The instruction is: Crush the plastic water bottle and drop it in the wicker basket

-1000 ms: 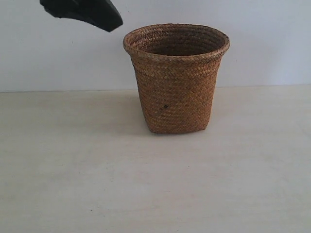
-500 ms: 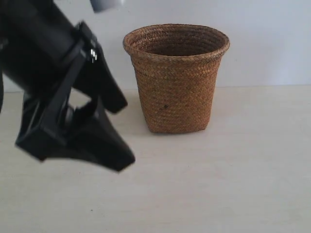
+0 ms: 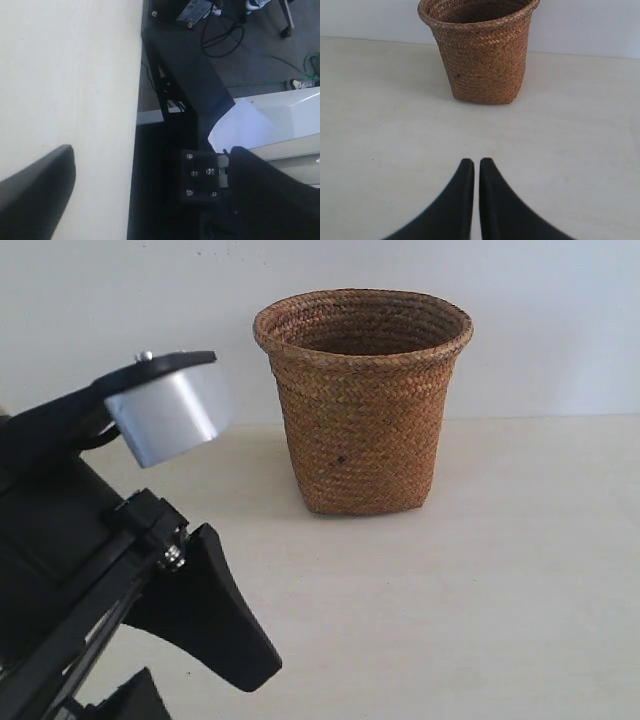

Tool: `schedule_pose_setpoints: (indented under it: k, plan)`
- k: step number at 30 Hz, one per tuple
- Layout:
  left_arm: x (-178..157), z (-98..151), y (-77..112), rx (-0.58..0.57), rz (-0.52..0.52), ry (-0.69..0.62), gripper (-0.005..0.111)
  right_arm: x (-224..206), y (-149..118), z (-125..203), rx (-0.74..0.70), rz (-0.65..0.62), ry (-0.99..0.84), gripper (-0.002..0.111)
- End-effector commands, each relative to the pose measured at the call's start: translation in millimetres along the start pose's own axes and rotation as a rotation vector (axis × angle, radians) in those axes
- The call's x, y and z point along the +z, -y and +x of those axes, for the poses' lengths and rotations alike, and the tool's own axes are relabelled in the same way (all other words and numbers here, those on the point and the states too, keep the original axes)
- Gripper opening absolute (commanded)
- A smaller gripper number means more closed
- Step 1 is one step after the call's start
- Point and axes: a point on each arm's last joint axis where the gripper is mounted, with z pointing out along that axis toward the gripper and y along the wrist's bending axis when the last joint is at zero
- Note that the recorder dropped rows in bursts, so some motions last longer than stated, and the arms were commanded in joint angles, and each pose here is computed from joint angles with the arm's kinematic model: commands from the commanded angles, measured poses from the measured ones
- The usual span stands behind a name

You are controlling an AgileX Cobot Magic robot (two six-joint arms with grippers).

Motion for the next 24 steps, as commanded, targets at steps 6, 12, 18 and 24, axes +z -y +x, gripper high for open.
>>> schedule_pose_setpoints:
  k: [6,12,18,24]
  plan:
    - [0,-6,8.8,-0.012,0.064,0.076,0.065,34,-6,1,0.000,-0.034,0.030,0.001]
    - [-3,-5,16.6,0.014,0.087,0.120,0.004,38,-6,3,0.000,-0.036,0.031,0.001]
    - [-40,31,70.5,0.135,-0.142,0.404,0.004,70,-7,25,0.038,-0.097,0.112,0.001]
    - [-62,55,88.7,0.170,-0.374,0.673,0.004,87,-7,40,0.059,-0.128,0.191,0.001]
